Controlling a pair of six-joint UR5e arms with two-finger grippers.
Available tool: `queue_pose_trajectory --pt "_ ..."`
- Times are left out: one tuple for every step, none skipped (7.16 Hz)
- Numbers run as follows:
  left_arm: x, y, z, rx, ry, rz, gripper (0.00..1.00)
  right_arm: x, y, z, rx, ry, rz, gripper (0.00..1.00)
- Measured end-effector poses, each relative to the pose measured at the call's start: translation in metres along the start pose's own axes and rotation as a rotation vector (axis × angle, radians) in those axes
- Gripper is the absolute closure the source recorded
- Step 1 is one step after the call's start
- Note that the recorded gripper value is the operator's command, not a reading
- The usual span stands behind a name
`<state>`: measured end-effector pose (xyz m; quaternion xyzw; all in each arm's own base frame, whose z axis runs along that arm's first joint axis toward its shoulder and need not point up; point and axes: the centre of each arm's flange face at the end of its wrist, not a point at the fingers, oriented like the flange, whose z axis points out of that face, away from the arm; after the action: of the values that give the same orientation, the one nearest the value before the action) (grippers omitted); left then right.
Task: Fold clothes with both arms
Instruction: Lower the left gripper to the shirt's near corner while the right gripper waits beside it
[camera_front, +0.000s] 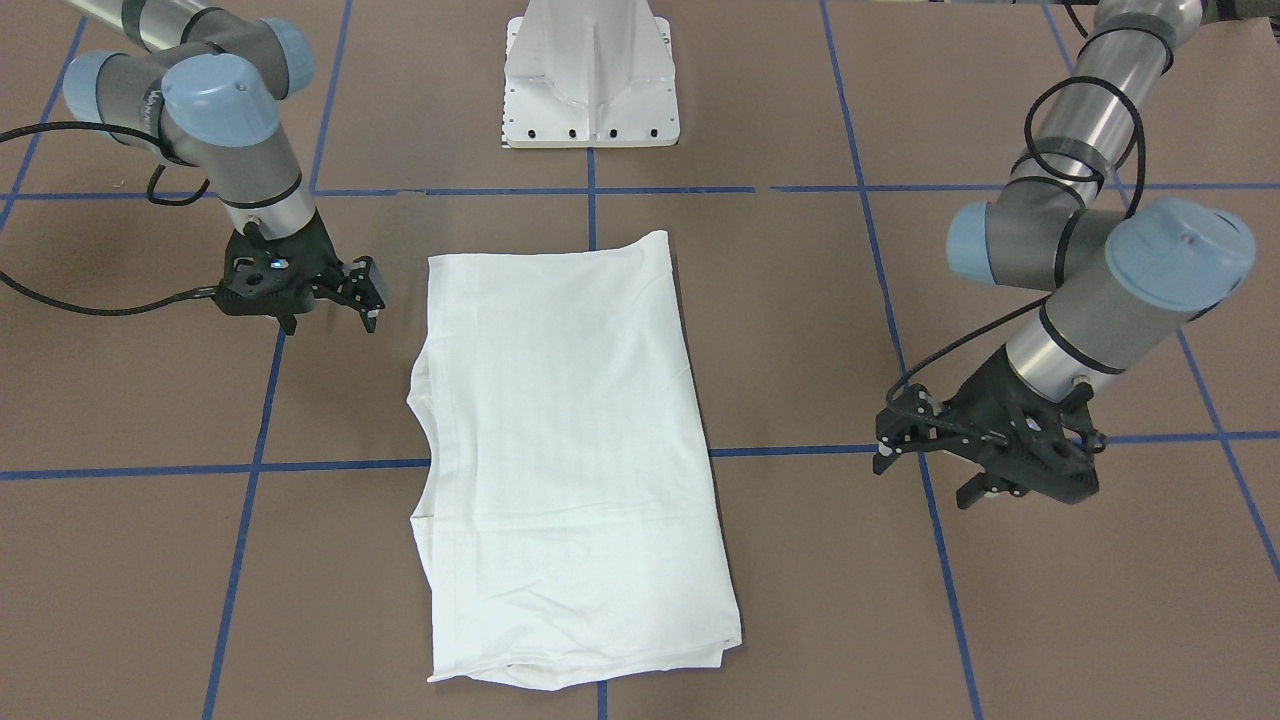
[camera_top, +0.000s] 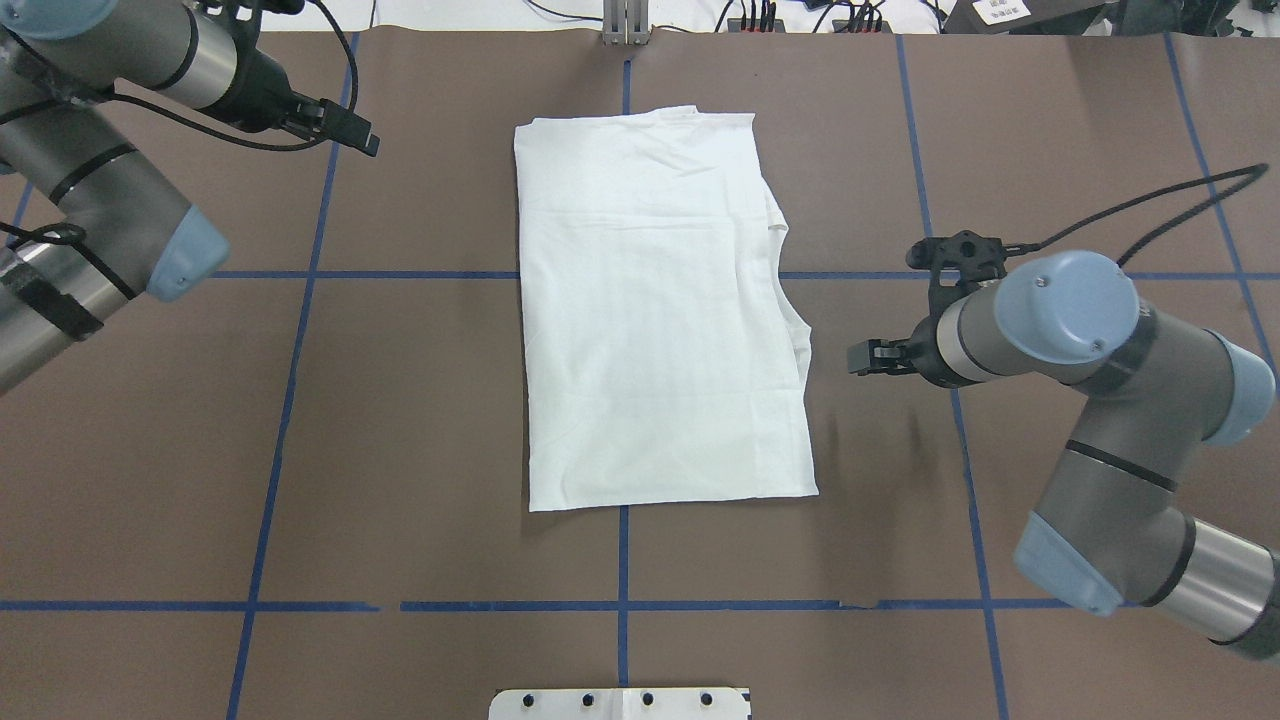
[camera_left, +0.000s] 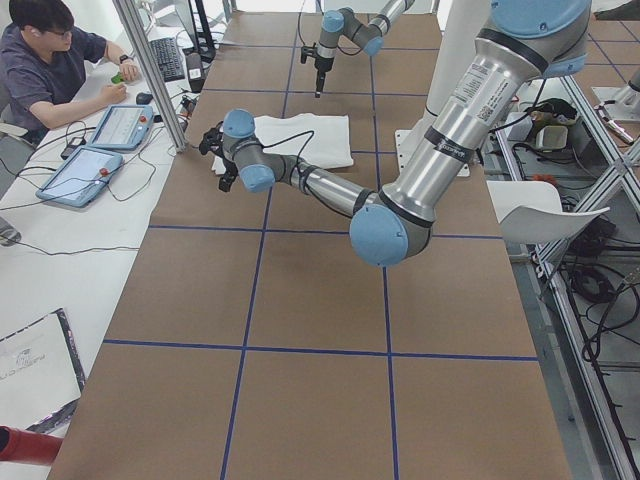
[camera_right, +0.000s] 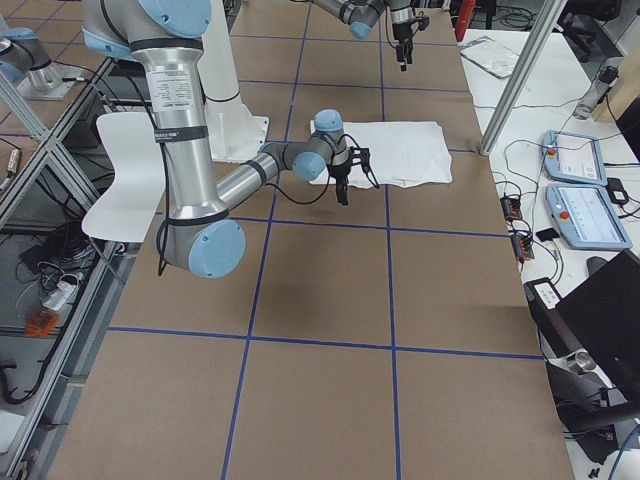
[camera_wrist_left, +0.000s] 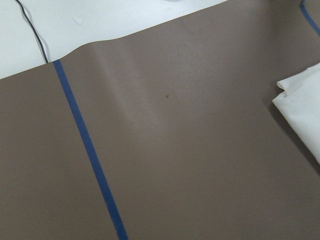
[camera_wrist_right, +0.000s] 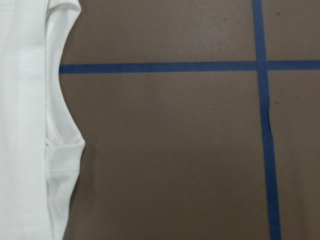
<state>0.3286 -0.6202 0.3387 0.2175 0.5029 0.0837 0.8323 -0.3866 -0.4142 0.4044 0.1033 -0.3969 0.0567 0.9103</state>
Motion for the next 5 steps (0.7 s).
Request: queue_pose_trajectory --pt "0.039 0.042 0.000 -0.026 0.056 -0.046 0.00 0.018 0.008 0.000 0.010 -0.029 0.041 0.00" --pt "0.080 0.083 0.003 -0.062 0.107 -0.100 0.00 0.026 0.011 0.000 0.012 -0.038 0.068 0.00" --pt "0.120 0.122 0.014 -0.096 0.131 -0.158 0.00 0.028 0.012 0.000 0.013 -0.040 0.082 0.00" --pt "0.148 0.152 0.030 -0.122 0.118 -0.212 0.00 0.028 0.012 0.000 0.013 -0.040 0.087 0.00" --pt "0.171 0.175 0.046 -0.143 0.084 -0.256 0.00 0.028 0.012 0.001 0.013 -0.039 0.089 0.00"
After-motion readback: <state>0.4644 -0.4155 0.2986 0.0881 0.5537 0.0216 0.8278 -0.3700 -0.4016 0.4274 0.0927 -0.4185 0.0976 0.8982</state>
